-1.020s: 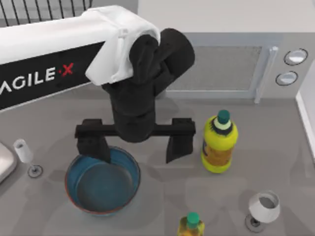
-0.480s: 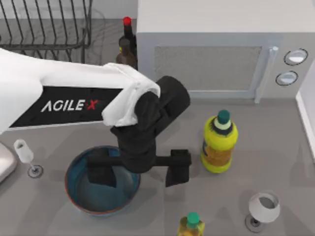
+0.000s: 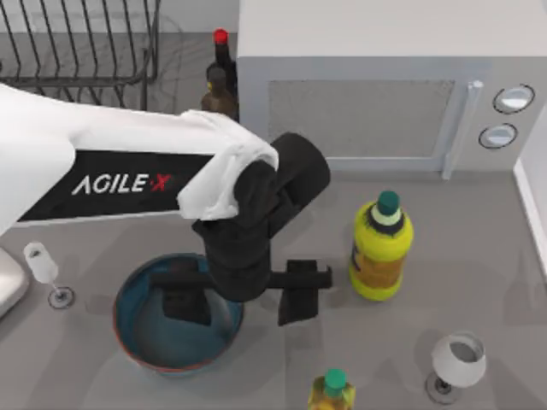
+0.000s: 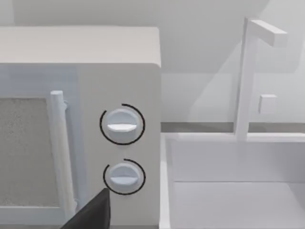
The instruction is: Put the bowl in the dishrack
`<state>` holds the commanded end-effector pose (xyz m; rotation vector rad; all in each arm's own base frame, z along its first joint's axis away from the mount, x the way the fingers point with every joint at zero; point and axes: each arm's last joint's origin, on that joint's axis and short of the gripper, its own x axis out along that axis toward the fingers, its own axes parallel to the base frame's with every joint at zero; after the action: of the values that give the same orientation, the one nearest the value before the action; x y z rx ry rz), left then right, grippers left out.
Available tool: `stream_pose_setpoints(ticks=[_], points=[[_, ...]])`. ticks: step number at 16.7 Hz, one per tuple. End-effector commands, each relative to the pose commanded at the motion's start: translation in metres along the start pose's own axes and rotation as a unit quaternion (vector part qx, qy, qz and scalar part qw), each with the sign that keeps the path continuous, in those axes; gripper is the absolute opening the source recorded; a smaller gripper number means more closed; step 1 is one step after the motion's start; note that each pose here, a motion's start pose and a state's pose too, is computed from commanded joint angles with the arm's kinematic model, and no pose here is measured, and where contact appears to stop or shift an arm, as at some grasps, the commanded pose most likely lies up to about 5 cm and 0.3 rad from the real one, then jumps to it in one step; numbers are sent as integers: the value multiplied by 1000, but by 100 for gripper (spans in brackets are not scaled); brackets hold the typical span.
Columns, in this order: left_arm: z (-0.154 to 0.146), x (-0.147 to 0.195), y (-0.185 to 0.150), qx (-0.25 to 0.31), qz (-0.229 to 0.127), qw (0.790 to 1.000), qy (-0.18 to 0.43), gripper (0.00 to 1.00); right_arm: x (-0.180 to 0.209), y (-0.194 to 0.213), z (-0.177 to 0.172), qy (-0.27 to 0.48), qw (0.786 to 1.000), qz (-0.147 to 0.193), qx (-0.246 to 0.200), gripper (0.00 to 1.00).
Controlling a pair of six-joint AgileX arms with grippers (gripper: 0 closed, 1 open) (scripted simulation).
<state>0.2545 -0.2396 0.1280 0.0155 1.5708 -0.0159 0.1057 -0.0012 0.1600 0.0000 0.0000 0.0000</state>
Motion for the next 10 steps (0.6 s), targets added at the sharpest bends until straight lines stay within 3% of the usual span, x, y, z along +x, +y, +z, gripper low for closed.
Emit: stream_pose_setpoints(ticks=[8, 10], points=[[0, 0, 0, 0, 0, 1000, 0, 2, 0, 0, 0, 0, 1000, 0, 0, 100], [0, 0, 0, 0, 0, 1000, 0, 0, 0, 0, 0, 0, 1000, 0, 0, 100]])
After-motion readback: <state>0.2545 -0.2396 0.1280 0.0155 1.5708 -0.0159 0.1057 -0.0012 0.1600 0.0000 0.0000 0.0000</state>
